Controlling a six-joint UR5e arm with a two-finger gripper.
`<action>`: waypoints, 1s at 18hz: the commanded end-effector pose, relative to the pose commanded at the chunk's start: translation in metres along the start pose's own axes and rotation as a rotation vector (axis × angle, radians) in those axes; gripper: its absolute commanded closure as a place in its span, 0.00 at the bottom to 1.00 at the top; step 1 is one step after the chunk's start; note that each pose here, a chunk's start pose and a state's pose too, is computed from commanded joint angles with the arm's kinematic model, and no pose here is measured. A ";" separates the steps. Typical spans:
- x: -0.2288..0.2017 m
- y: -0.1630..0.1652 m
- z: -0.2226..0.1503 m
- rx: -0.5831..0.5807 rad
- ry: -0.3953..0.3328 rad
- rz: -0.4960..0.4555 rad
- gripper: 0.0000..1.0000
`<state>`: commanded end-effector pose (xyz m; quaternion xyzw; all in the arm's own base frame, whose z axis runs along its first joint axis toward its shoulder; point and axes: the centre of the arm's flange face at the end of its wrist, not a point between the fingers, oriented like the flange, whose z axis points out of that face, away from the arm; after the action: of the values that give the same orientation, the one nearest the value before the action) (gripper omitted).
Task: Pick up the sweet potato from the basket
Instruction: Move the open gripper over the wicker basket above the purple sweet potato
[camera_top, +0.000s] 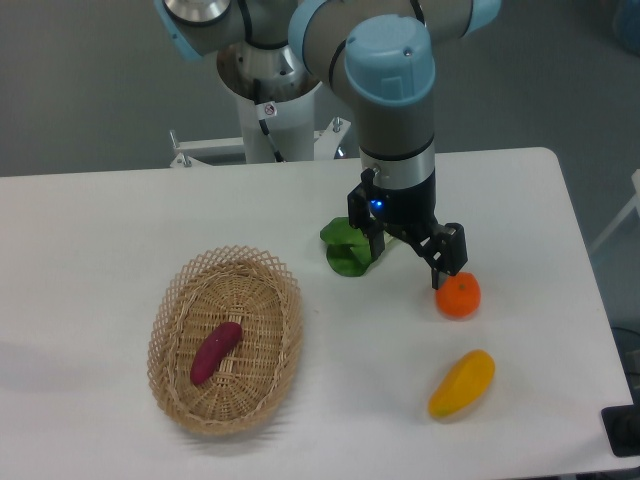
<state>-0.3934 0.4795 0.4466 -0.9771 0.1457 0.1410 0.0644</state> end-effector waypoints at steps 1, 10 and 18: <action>0.000 -0.001 -0.001 0.009 0.002 0.000 0.00; 0.046 -0.044 0.018 0.039 0.064 -0.038 0.00; 0.115 -0.126 0.060 0.115 0.109 -0.323 0.00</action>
<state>-0.2651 0.5788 0.3660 -0.9887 -0.0021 0.0671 0.1339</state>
